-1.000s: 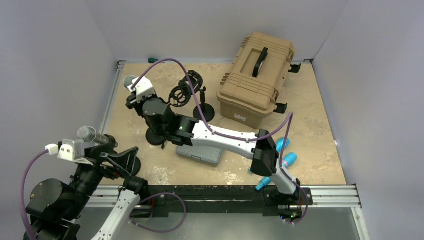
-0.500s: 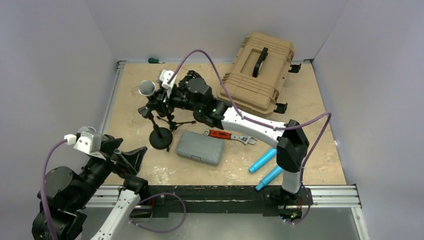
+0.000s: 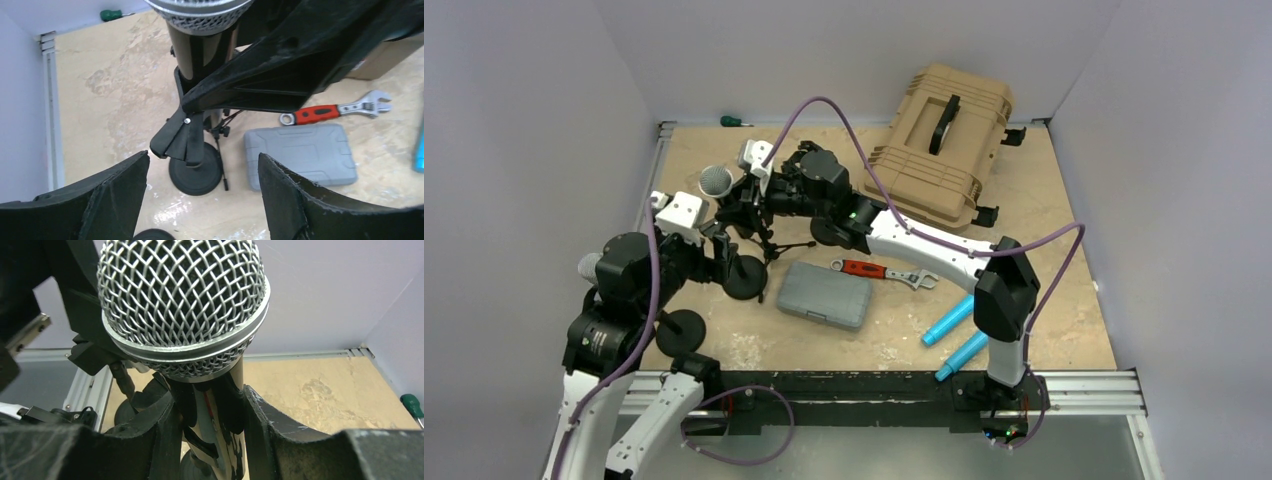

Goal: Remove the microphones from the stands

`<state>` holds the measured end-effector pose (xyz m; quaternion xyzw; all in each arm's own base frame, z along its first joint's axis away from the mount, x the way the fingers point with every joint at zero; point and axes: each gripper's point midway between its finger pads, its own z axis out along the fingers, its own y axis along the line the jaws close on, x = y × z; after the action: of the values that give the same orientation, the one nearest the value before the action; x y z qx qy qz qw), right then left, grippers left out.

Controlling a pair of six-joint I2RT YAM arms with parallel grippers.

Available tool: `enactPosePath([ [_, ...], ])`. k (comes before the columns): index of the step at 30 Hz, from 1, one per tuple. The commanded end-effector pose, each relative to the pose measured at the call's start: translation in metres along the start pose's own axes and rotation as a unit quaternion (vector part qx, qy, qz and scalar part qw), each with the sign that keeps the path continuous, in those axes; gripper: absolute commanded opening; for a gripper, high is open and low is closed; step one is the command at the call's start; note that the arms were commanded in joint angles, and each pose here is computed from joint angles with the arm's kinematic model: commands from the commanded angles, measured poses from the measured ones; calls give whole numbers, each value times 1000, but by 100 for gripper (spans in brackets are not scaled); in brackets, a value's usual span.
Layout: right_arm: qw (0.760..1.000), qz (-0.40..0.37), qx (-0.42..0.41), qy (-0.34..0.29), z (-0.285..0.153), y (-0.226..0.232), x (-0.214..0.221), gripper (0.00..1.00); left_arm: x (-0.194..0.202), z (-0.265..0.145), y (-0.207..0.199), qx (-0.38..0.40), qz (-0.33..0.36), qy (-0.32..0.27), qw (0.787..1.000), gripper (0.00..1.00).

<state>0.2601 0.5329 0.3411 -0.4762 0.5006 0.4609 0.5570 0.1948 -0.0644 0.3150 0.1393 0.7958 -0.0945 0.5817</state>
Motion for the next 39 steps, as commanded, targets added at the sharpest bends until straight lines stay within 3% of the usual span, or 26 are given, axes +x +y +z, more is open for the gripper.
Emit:
enactPosePath([
  [1, 997, -25, -5, -67, -2, -2, -56, 0, -17, 16, 23, -53, 56, -31, 997, 76],
  [7, 998, -22, -8, -67, -1, -3, -57, 0, -6, 34, 28, -63, 56, -4, 996, 73],
  [11, 998, -22, -12, -66, 0, -2, -59, 0, -3, 44, 28, -61, 63, -21, 996, 73],
  [18, 998, -24, -9, -61, -1, -3, -61, 0, 1, 49, 13, -16, 74, -26, 997, 64],
  [22, 998, -25, -6, -58, 0, -5, -59, 0, 8, 51, 13, -14, 73, -9, 997, 39],
  [25, 998, -23, -4, -59, 1, -6, -59, 0, 12, 50, 17, -29, 65, -4, 997, 1],
  [33, 989, 27, 105, -100, -9, -39, -90, 0, 24, 46, 20, -41, 54, 1, 998, 0],
  [39, 951, 86, 236, -181, -60, -68, -145, 0, 28, 50, 16, -28, 50, 6, 998, 0],
])
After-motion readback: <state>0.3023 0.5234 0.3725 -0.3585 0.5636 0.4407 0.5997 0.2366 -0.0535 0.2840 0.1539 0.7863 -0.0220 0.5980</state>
